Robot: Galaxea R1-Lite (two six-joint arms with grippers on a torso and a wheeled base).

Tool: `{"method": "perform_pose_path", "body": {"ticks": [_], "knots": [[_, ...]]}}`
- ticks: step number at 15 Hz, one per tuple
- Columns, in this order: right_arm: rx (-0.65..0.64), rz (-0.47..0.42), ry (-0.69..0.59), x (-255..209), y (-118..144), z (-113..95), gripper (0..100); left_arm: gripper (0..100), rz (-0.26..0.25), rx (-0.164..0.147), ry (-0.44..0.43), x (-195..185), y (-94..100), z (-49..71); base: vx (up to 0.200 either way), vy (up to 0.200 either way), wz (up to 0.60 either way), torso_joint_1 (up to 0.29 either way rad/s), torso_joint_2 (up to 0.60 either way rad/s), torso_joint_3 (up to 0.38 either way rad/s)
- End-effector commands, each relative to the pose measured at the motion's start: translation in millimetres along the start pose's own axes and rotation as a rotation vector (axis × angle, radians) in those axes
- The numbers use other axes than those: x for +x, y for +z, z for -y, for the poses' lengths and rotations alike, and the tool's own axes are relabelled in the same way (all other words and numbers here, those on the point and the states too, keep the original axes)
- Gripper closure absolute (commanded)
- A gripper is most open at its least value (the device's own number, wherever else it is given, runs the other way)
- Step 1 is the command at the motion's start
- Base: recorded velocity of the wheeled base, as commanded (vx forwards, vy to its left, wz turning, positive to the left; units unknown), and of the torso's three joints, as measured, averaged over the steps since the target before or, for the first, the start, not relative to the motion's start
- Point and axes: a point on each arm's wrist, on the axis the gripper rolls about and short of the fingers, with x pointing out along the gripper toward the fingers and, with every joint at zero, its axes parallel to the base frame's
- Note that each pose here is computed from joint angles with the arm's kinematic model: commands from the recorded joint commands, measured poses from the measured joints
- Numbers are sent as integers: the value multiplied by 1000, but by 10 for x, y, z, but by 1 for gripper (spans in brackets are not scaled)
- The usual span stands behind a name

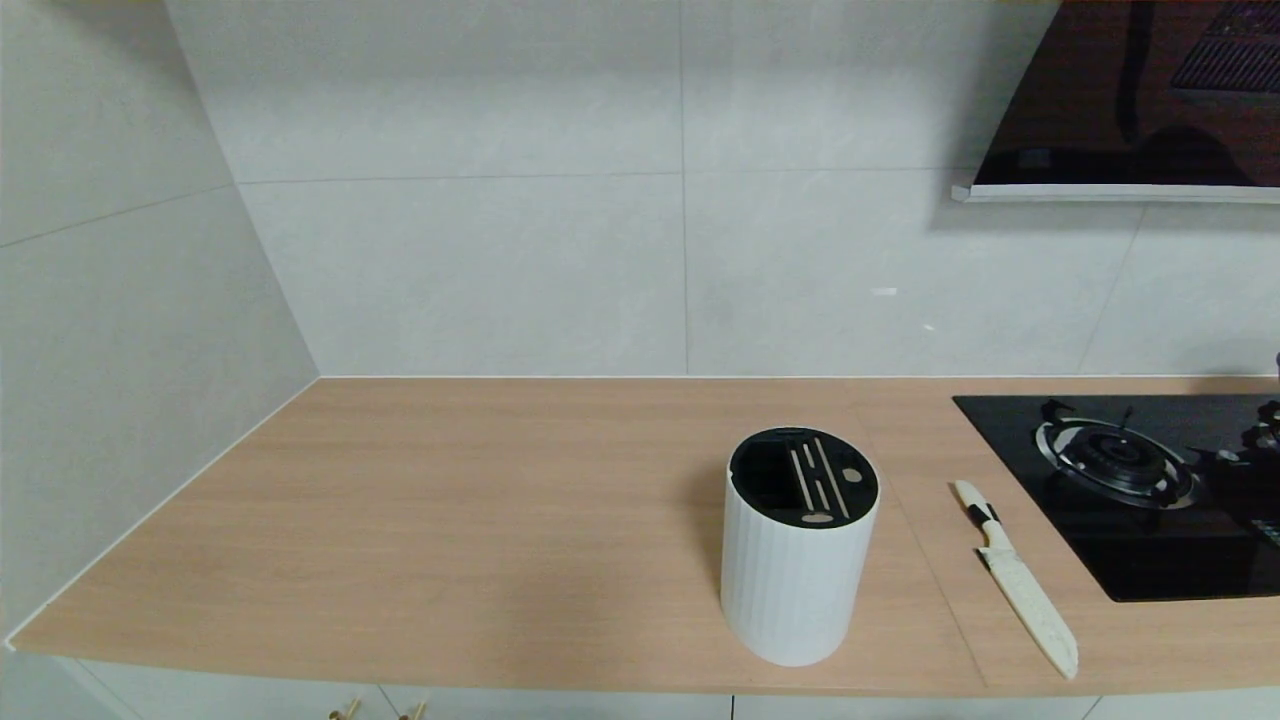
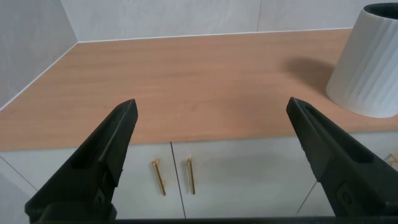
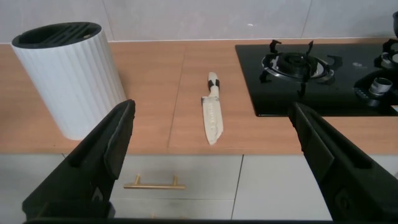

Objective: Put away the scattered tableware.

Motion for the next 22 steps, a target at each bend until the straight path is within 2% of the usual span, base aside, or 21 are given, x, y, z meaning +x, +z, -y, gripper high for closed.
{"method": "perform_pose_path", "body": {"ticks": [1,5,6,7,9,11,13,16,17,21,22], "knots": [[-8,1,2,0,0,-1,0,0,-1,0,0,1,0,0,0,0,0,0,0,0],[-52,2,7,-1,5,-1,0,0,-1,0,0,1,0,0,0,0,0,0,0,0],[-52,31,46,-23,113,-9,0,0,-2,0,0,1,-2,0,0,0,0,0,0,0],[-9,71,110,-57,389,-16,0,0,-2,0,0,1,-2,0,0,0,0,0,0,0],[2,-26,162,90,590,-23,0,0,-2,0,0,1,-2,0,0,0,0,0,0,0],[0,-159,189,320,724,-41,0,0,-2,0,0,1,-2,0,0,0,0,0,0,0],[-1,-330,190,640,794,-73,0,0,-2,0,0,1,-2,0,0,0,0,0,0,0],[2,-561,179,1136,744,-123,0,0,-1,0,0,1,0,0,0,0,0,0,0,0],[3,-572,180,1188,741,-128,0,0,-1,0,0,1,0,0,0,0,0,0,0,0],[1,-649,173,1920,480,-200,0,0,-2,0,0,1,-2,0,0,0,0,0,0,0],[0,-653,170,1958,459,-203,0,0,-1,0,0,1,0,0,0,0,0,0,0,0]]}}
